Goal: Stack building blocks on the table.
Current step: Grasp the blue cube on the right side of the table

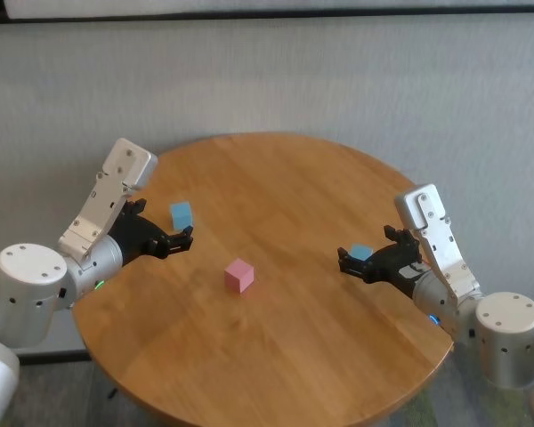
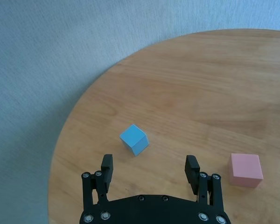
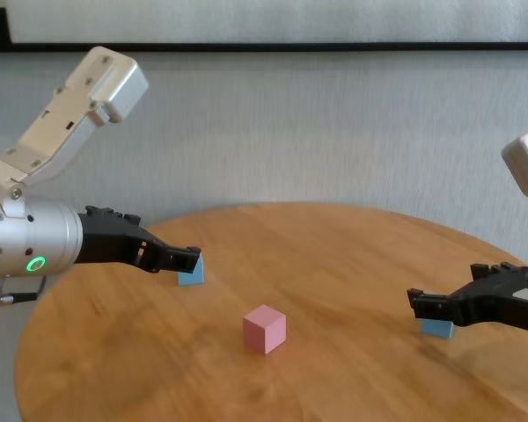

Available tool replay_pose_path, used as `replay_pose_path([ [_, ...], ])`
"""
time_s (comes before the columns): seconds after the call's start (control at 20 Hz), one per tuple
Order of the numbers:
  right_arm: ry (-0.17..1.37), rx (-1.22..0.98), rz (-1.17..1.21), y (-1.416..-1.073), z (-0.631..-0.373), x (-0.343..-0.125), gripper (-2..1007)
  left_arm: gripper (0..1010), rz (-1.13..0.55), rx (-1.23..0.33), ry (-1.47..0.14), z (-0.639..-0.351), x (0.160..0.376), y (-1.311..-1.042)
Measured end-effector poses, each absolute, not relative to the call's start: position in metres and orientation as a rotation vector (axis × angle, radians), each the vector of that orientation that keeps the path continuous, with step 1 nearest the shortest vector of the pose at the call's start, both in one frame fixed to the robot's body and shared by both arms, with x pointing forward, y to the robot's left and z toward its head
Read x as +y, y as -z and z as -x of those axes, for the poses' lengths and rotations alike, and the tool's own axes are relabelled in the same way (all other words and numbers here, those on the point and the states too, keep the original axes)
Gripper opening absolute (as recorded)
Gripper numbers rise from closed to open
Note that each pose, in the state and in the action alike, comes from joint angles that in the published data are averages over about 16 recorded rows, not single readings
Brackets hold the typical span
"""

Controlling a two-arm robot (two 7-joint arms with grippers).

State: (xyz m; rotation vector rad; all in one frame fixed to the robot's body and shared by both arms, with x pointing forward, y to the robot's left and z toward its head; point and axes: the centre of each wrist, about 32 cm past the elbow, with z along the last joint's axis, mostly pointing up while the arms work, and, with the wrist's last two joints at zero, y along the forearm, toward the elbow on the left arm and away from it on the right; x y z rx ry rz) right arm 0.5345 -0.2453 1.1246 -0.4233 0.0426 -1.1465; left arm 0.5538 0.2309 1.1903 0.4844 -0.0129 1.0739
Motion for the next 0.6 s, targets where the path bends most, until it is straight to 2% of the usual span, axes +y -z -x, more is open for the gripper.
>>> replay_pose_path([
  [0.6,1.153,0.04,0.427,-1.1206,-0.5329,-0.2421,1005,1000,-0.484,-0.013,-1.074,-0.5538,0.2309,-1.1903],
])
